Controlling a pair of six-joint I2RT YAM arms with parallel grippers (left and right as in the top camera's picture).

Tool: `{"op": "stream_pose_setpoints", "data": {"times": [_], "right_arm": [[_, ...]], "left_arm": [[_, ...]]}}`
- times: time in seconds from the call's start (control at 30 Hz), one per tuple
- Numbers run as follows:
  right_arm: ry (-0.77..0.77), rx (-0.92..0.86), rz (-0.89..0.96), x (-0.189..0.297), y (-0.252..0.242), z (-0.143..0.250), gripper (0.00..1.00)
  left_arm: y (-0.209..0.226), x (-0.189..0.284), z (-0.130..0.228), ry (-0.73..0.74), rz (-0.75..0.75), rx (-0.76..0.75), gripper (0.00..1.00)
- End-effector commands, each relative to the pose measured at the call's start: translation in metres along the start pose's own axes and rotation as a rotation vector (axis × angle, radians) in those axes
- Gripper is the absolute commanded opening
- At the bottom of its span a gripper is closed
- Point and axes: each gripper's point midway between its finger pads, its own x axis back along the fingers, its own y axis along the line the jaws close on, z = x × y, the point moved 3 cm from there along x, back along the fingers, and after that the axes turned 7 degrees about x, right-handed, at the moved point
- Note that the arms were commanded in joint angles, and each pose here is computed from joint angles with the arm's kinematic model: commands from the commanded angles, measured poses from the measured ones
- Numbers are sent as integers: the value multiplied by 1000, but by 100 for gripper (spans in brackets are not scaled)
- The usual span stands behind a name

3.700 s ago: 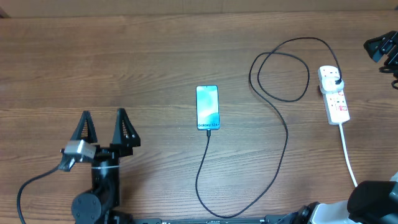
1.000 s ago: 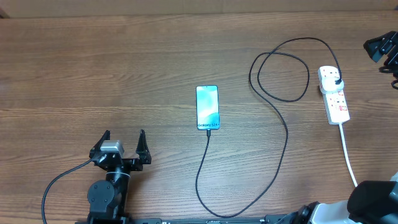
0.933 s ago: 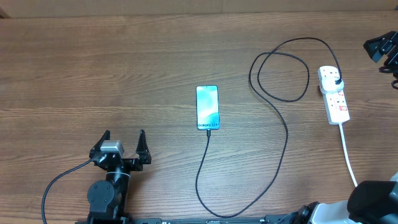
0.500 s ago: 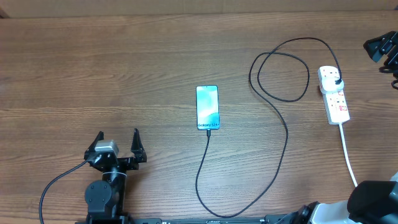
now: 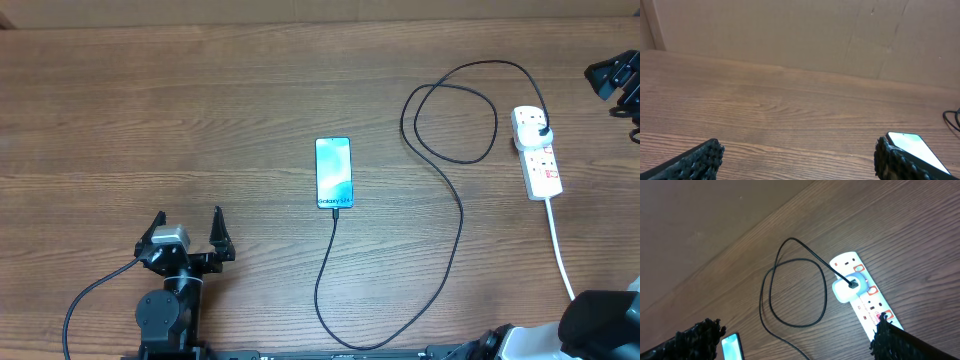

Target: Plug charger to phone and switch on socket

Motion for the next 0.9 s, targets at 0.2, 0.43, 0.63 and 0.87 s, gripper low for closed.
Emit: {"op": "stream_pose_setpoints", "data": {"times": [0.2, 0.43, 0.63, 0.87], "right_arm": [[-7, 2, -1, 2, 2, -1, 100], [-7, 2, -1, 2, 2, -1, 100], [-11, 8, 70, 4, -6, -1, 100], [-164, 130, 33, -1, 31, -15, 100]], "left_arm": [[-1, 0, 0, -6, 7, -22, 100], [-1, 0, 0, -6, 7, -22, 100], [-1, 0, 0, -6, 7, -22, 100], [-1, 0, 0, -6, 7, -22, 100]]}}
